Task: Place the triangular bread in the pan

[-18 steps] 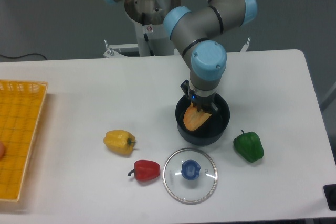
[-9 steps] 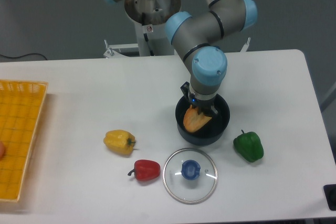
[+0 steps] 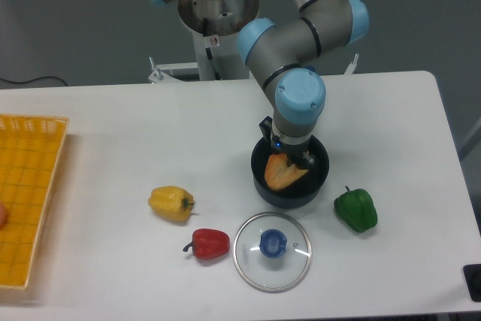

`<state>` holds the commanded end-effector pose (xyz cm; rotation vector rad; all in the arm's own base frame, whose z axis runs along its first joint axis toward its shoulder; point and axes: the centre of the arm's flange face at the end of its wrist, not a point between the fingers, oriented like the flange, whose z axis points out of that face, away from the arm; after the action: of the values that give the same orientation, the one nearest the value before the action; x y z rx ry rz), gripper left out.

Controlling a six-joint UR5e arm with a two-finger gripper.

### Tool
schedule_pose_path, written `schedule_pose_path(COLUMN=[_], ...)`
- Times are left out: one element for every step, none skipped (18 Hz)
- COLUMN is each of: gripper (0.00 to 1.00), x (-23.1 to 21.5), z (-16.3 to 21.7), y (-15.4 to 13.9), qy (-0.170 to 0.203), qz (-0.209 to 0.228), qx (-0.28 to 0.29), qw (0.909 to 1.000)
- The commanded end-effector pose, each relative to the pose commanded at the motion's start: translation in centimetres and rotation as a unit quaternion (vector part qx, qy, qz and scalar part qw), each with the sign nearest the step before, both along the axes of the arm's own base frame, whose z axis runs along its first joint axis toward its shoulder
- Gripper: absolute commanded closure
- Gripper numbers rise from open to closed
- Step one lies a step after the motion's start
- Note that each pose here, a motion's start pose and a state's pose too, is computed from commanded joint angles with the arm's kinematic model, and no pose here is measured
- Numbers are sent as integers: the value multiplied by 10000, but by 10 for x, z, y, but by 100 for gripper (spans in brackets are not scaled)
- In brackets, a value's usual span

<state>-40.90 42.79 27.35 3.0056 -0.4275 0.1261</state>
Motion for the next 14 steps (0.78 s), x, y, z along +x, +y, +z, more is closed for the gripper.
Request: schedule_pose_path(gripper=[28, 23, 19, 5, 0, 0, 0, 0, 0, 0, 0, 0, 0, 0], x=[1, 1, 1, 1, 1, 3, 3, 3, 3, 4, 4, 6, 6, 5], z=[-1, 0, 0, 0, -1, -1, -1, -1, 0, -2, -2, -3, -2, 0], y=[1, 1, 1, 1, 1, 1, 2, 2, 2, 3, 3, 4, 5, 5], qy=[-11, -4, -3, -4, -11, -14, -7, -6, 1, -12, -12, -18, -12, 7], qz=[-7, 1, 1, -7, -7, 1, 1, 8, 16, 8, 8, -7, -15, -7], qx=[2, 6, 6, 6, 2, -4, 0, -1, 3, -5, -5, -10, -6, 7], qw=[10000, 10000, 10000, 10000, 10000, 10000, 10000, 10000, 10000, 10000, 10000, 10000, 10000, 10000])
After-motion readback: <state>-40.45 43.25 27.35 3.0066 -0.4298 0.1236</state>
